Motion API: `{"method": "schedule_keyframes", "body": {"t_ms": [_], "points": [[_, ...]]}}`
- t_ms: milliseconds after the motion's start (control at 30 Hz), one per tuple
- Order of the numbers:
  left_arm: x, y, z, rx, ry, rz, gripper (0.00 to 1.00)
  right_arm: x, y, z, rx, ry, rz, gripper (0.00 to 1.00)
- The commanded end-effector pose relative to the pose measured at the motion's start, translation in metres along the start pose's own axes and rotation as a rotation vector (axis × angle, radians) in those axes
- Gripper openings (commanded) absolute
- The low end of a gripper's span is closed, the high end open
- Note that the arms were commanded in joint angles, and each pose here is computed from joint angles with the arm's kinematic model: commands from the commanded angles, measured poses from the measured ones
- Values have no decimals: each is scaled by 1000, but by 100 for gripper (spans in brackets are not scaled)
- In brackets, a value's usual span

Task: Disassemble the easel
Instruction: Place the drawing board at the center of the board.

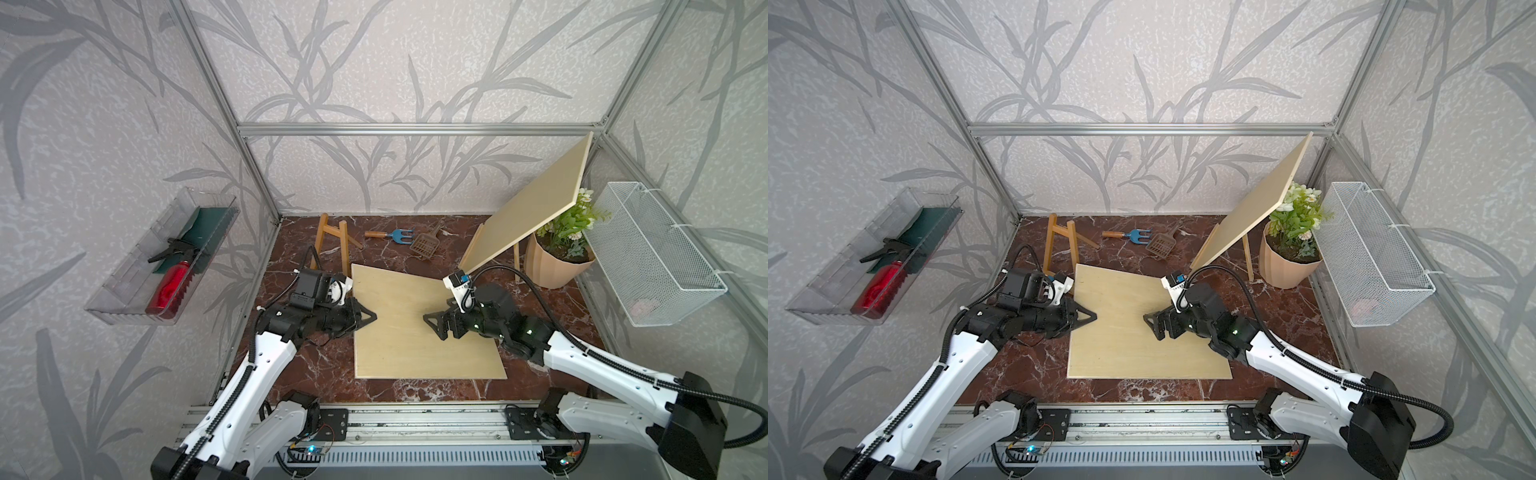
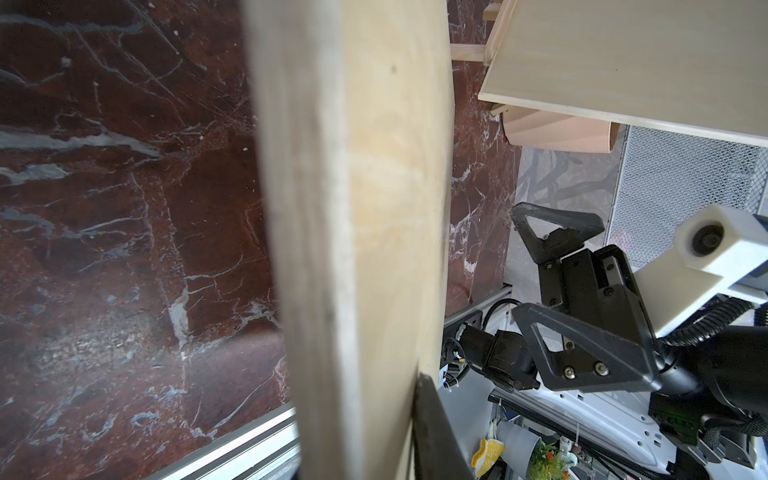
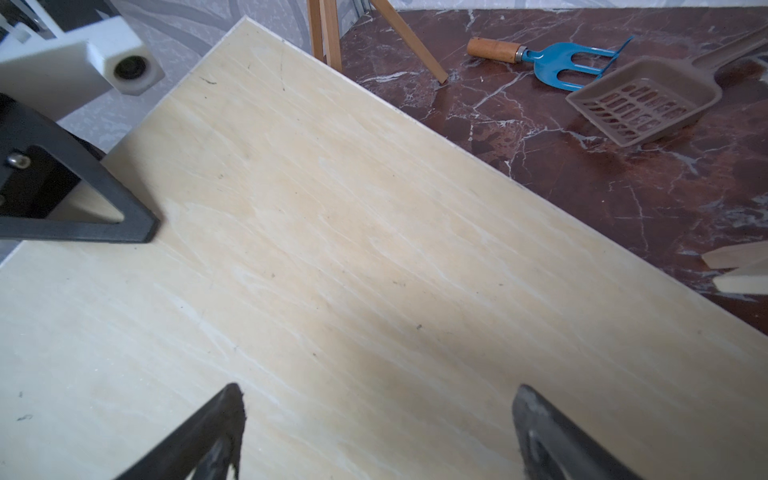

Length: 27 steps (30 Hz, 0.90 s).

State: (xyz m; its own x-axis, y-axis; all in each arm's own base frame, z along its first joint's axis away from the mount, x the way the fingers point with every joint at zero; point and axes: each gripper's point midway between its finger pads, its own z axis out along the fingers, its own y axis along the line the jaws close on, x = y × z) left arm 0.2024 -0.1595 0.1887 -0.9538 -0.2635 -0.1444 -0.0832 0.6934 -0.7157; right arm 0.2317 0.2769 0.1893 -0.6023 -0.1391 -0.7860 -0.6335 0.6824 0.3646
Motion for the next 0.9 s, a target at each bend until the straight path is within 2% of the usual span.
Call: {"method": "schedule_keyframes", "body": {"t_ms": [0, 433, 800, 867], "points": [[21, 84, 12, -370, 54, -91, 0, -4, 2, -3, -21, -24, 3, 99], [33, 85, 56, -416, 194, -40, 0, -4, 4, -2, -30, -26, 4, 99], [18, 93, 79, -416, 146, -75, 0, -3, 5, -2, -38, -26, 5, 99], [17, 99, 85, -429, 140, -86, 3, -4, 5, -3, -38, -30, 2, 99]]}}
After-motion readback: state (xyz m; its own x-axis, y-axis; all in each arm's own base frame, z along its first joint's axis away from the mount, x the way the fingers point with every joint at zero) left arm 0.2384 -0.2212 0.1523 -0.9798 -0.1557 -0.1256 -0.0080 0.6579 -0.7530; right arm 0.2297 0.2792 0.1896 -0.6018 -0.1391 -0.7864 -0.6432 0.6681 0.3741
